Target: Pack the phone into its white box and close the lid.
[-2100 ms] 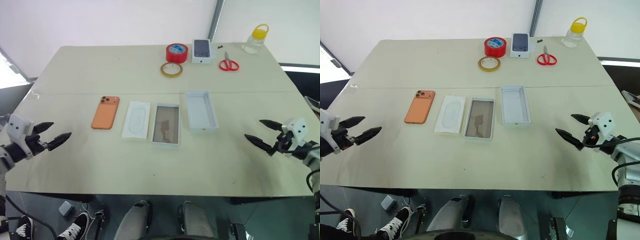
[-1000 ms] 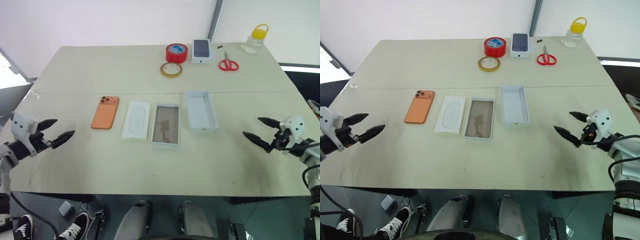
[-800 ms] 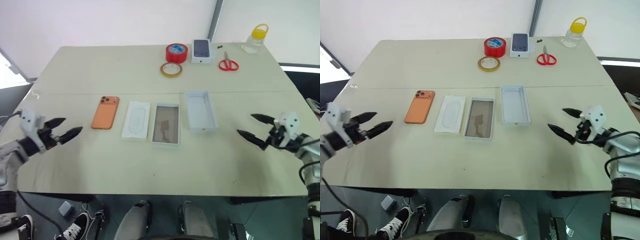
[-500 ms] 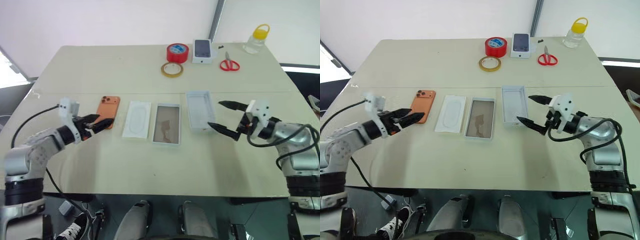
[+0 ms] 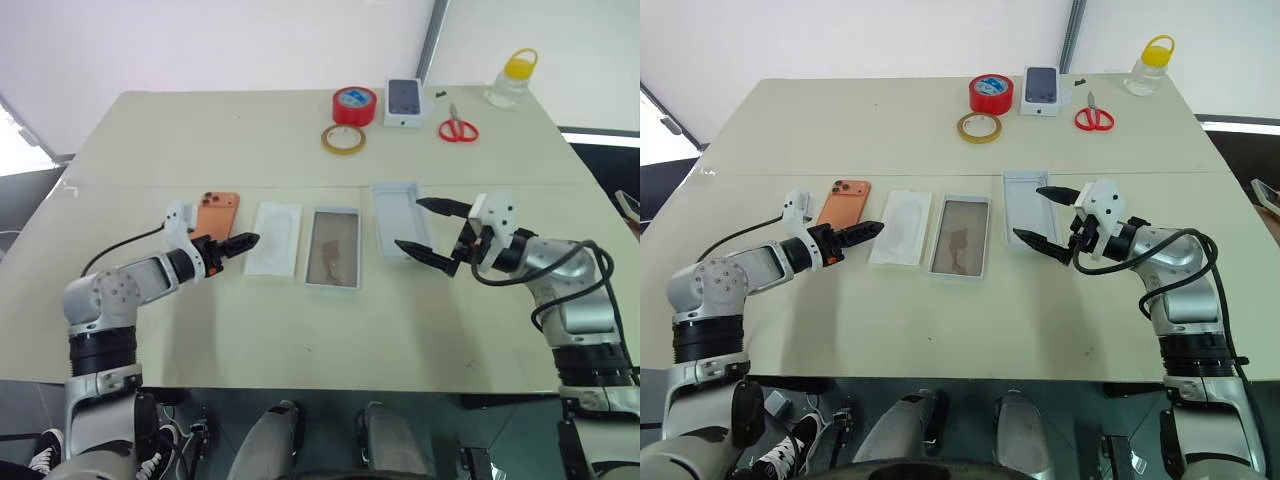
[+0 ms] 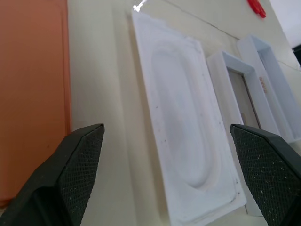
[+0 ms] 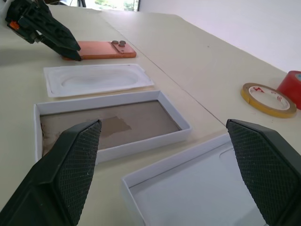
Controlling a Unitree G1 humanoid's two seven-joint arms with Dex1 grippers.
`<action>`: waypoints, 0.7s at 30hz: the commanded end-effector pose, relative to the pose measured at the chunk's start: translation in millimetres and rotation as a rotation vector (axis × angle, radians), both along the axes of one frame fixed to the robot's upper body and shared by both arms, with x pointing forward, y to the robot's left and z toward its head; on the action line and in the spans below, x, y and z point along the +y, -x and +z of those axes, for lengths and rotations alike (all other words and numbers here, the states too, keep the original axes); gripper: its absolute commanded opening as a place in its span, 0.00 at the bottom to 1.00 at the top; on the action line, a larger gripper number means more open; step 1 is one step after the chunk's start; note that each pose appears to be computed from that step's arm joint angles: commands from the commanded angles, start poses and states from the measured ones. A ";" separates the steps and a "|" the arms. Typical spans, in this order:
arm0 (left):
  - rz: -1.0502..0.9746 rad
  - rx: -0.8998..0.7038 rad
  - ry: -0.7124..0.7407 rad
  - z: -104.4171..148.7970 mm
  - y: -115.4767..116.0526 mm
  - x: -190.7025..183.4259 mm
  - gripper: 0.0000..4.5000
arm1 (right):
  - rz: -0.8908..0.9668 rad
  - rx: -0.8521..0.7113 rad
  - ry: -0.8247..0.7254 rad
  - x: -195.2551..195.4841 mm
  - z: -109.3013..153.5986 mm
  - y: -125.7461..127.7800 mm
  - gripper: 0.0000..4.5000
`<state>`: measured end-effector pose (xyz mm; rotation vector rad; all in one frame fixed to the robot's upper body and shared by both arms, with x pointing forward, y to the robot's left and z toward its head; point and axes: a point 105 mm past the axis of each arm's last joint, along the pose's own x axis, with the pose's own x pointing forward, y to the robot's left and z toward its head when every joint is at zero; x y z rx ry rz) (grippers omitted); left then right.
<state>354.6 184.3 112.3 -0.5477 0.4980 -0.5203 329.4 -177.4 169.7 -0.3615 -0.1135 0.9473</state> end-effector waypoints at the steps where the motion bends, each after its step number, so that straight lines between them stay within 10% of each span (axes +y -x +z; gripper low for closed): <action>1: -0.009 -0.011 0.057 6.6 -2.2 -7.2 1.00 | 0.016 -0.062 -0.008 5.7 14.1 2.7 0.99; 12: -0.012 0.043 0.106 -5.3 -11.2 -29.4 1.00 | 0.004 -0.074 -0.005 6.4 12.3 3.4 0.99; 21: 0.020 0.078 0.101 -16.1 -11.1 -20.2 0.01 | -0.013 -0.084 0.003 1.2 14.2 3.2 1.00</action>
